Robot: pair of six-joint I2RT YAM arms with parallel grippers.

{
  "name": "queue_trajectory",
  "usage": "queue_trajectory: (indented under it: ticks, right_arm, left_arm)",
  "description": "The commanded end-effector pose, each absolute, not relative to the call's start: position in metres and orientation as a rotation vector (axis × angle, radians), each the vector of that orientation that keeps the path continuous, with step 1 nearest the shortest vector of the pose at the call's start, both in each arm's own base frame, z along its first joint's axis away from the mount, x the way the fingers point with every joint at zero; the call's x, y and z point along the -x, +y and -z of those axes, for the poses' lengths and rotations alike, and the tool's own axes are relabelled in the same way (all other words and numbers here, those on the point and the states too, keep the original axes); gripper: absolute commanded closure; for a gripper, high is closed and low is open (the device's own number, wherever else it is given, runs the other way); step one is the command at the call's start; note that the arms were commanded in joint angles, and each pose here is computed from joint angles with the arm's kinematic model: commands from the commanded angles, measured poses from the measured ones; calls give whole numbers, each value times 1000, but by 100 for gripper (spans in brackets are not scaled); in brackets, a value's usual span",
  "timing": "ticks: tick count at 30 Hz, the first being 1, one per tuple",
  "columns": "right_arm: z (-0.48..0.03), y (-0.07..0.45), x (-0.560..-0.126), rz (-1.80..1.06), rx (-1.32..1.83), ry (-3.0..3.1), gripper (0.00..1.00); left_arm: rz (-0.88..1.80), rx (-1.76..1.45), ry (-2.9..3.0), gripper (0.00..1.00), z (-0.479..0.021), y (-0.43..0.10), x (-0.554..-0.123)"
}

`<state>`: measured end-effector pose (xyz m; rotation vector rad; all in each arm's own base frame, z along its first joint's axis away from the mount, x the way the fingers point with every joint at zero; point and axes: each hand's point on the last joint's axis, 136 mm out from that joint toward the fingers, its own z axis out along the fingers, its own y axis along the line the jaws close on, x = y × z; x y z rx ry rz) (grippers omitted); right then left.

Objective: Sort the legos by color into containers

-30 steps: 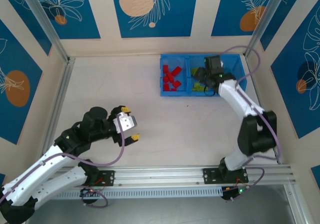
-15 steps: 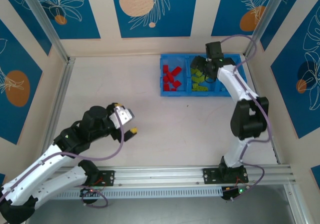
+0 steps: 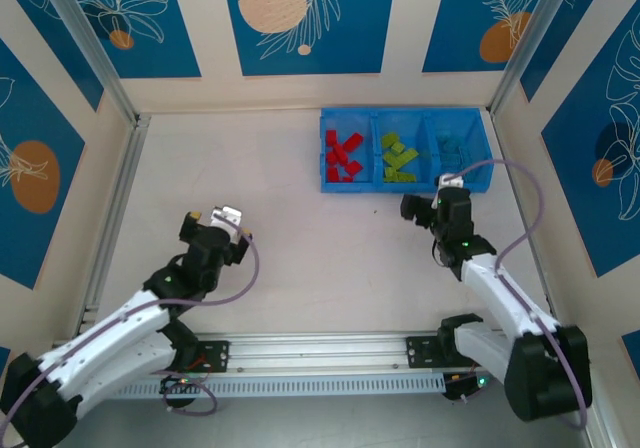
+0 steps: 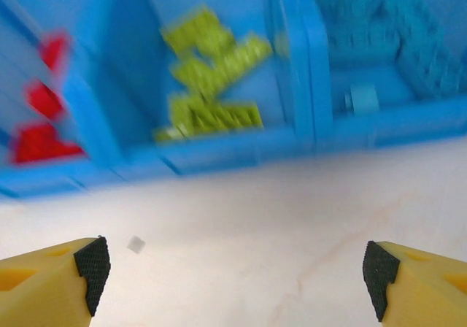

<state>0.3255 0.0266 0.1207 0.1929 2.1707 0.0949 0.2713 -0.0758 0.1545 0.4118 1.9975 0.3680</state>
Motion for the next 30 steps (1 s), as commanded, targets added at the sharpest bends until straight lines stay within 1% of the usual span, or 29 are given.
queue_trajectory:
  ticks: [1,3,5,7,9,10,12,16,18,19,20,22,30]
  right_arm:
    - [-133,15,-357,-44,-129,2004,8]
    - [-118,4,-365,-52,-173,1981,8]
    - [-118,-6,-375,-87,-227,1933,8]
    - [-117,-4,-380,-91,-175,1916,7]
    - [-104,-2,-384,-122,-153,1898,6]
    - [-97,8,-388,-159,-91,1896,5]
    - [-95,12,-397,-103,-74,1928,0]
    - [-94,10,-396,-81,-87,1936,1]
    - [-95,11,-396,-83,-80,1933,1]
    - [-95,10,-397,-82,-81,1932,1]
    - [-94,11,-396,-85,-79,1935,1]
    - [-95,11,-396,-84,-79,1931,1]
    - [-93,11,-396,-84,-80,1939,1]
  left_arm:
    - [-423,-228,1887,0,-170,-53,-303]
    - [-365,-175,1898,0,-156,-47,-318]
    - [-274,-139,1908,0,-141,-41,-335]
    - [-189,-122,1906,0,-130,-38,-348]
    - [-121,-71,1895,0,-119,-29,-362]
    - [-108,-60,1912,0,-118,-25,-368]
    - [-102,-86,1941,0,-114,-26,-376]
    - [-86,-173,1925,0,-110,-35,-383]
    - [-78,-132,1864,0,-94,-28,-388]
    - [-99,-98,1848,0,-96,-22,-390]
    - [-83,-93,1946,0,-90,-21,-389]
    - [-61,-102,1929,0,-89,-22,-396]
    - [-43,-102,1953,0,-88,-21,-395]
